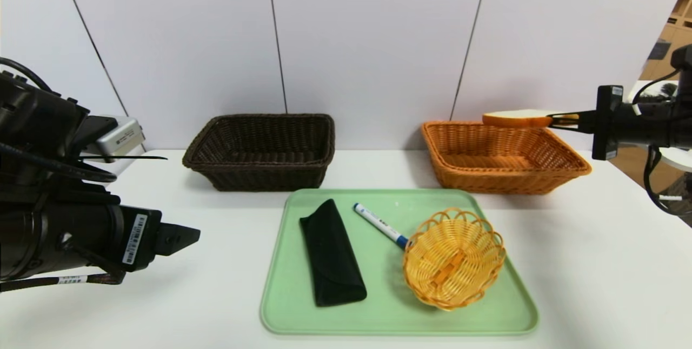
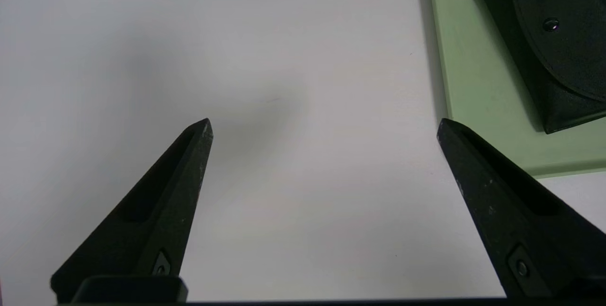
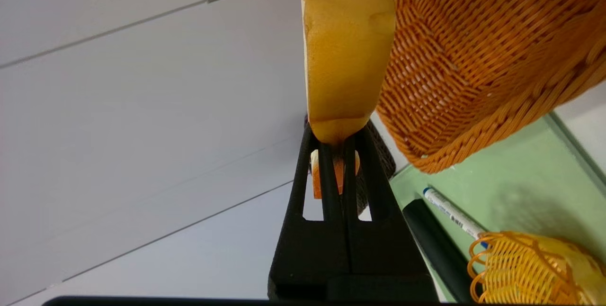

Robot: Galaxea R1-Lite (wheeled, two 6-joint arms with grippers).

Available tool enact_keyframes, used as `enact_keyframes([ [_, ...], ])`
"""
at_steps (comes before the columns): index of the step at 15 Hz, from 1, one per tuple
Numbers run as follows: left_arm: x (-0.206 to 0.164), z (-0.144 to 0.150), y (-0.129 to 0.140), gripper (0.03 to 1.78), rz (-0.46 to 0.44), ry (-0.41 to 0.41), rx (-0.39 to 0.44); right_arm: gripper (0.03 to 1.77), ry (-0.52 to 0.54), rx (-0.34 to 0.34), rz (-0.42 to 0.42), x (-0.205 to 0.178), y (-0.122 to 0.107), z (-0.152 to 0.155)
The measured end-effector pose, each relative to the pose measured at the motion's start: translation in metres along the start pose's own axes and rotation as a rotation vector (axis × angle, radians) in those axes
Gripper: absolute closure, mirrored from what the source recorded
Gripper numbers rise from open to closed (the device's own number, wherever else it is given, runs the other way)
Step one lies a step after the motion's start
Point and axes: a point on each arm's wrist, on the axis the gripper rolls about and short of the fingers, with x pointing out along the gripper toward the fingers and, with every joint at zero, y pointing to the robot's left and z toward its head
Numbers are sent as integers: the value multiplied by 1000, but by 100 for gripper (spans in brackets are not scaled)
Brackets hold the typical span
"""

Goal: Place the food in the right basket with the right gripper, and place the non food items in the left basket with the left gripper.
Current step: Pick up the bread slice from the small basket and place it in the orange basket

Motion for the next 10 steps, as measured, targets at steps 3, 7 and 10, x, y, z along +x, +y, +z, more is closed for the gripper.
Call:
enact_keyframes([
  [3,1,0,0,12,-1,2,1,175,15,16,-23,15,-8,6],
  [7,2,0,-1,12,-1,6,3,126,23,35,-37,23,-12,9],
  [10,3,0,-1,12,-1,8,3,88,24,35,-35,23,-12,10],
])
